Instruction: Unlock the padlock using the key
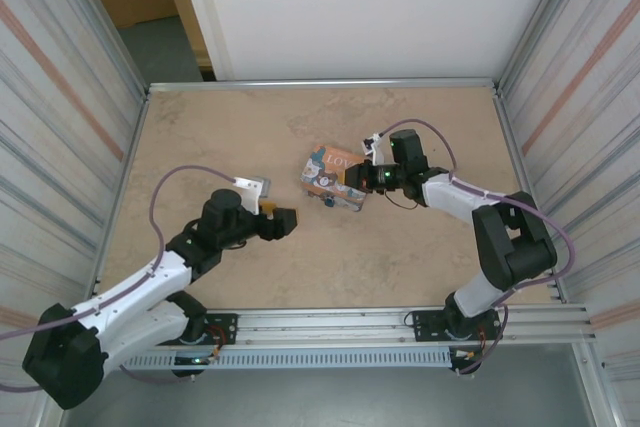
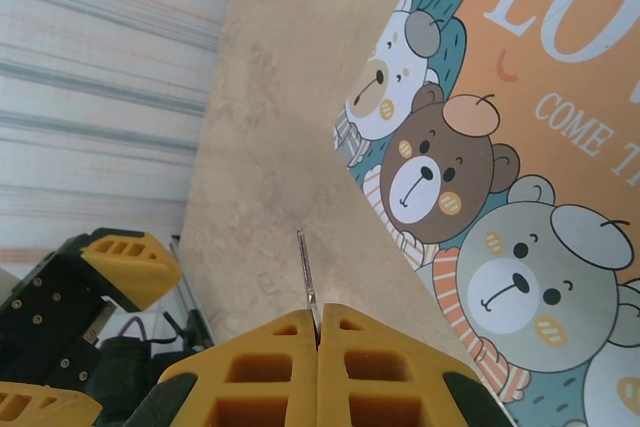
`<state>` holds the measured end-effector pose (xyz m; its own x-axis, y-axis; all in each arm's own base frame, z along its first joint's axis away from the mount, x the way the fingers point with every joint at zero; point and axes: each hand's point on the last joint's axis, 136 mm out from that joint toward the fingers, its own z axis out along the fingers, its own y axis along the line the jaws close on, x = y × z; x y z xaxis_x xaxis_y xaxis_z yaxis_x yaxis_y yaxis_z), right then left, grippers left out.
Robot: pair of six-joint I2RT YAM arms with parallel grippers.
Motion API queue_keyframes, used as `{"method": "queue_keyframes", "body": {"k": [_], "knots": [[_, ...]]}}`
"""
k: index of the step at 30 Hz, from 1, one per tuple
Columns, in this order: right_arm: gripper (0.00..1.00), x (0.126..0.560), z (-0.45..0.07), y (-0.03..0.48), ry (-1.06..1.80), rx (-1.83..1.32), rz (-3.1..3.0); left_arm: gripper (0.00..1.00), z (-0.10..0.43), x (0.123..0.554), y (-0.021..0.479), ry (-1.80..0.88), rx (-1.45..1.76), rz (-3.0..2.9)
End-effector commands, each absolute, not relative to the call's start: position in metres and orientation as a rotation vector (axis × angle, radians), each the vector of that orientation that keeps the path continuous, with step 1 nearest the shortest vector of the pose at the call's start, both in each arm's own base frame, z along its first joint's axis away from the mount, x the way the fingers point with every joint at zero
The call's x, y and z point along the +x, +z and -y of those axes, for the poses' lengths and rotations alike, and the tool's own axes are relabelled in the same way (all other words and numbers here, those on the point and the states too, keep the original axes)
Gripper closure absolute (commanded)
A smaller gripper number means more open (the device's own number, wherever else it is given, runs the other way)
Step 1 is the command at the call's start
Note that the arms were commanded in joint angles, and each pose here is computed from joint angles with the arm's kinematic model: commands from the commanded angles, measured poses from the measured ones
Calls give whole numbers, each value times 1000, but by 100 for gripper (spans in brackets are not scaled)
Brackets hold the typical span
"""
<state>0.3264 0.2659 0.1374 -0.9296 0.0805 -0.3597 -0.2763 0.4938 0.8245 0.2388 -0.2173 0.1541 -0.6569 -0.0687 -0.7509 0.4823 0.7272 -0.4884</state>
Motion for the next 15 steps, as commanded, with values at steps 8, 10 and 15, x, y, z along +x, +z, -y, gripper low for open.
{"method": "queue_keyframes", "body": {"k": [8, 10, 15], "knots": [[100, 321, -264, 106, 1430, -111, -2467, 24, 232, 239, 135, -877, 408, -2180], [100, 320, -264, 102, 1427, -108, -2478, 26, 236, 240, 133, -879, 423, -2189], [100, 316, -264, 92, 1410, -108, -2514, 28, 245, 242, 125, -874, 462, -2218]]}}
